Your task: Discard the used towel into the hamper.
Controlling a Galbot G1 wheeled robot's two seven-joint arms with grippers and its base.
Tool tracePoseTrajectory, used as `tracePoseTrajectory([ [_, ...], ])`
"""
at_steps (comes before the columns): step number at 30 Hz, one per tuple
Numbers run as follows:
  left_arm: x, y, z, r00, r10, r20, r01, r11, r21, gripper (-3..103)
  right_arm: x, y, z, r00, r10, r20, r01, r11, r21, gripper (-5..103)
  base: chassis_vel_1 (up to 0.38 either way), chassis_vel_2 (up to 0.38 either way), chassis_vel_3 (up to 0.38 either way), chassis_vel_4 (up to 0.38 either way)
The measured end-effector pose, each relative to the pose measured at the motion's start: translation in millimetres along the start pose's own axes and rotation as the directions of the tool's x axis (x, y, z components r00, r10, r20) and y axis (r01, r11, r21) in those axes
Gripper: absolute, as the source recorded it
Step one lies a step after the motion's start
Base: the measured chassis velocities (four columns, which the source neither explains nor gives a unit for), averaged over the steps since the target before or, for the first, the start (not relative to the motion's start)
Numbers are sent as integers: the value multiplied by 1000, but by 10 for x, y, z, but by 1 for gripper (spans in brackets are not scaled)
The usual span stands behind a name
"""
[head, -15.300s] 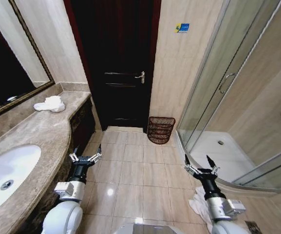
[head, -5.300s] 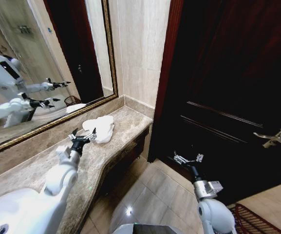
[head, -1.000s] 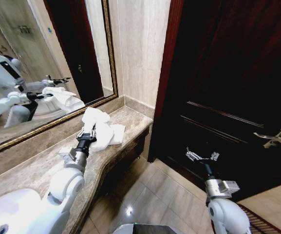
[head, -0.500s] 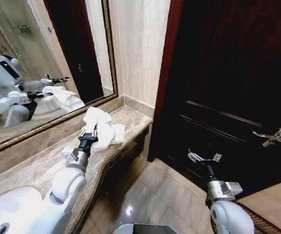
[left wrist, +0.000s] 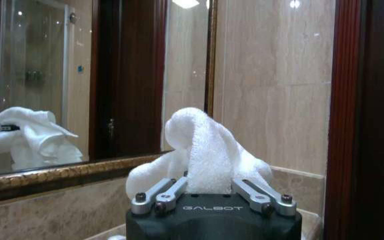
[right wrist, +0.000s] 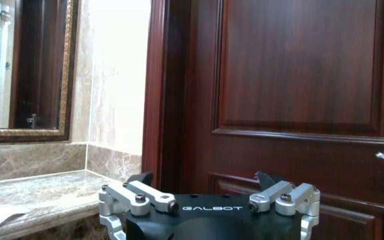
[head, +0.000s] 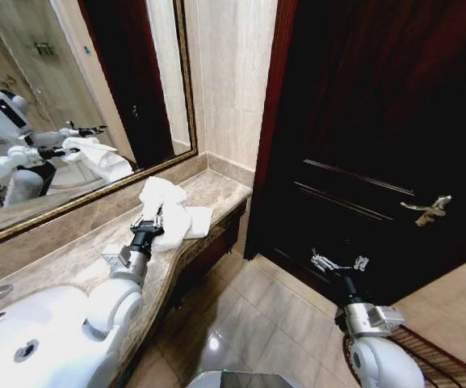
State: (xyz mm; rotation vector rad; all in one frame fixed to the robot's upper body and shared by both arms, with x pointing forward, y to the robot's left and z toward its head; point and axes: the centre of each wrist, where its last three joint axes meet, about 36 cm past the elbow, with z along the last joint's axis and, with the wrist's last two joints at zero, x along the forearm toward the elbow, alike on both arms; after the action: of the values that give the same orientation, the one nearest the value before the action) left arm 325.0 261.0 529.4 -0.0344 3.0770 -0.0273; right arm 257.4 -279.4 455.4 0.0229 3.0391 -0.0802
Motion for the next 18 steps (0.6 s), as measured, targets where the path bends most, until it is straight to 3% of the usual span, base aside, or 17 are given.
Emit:
tracePoseTrajectory([
  [18,-5,-25,31,1000,3,-1,-3,1000,10,14,10,27,40,1000,-5,1,5,1000,-9,100,105,-99,-98,104],
])
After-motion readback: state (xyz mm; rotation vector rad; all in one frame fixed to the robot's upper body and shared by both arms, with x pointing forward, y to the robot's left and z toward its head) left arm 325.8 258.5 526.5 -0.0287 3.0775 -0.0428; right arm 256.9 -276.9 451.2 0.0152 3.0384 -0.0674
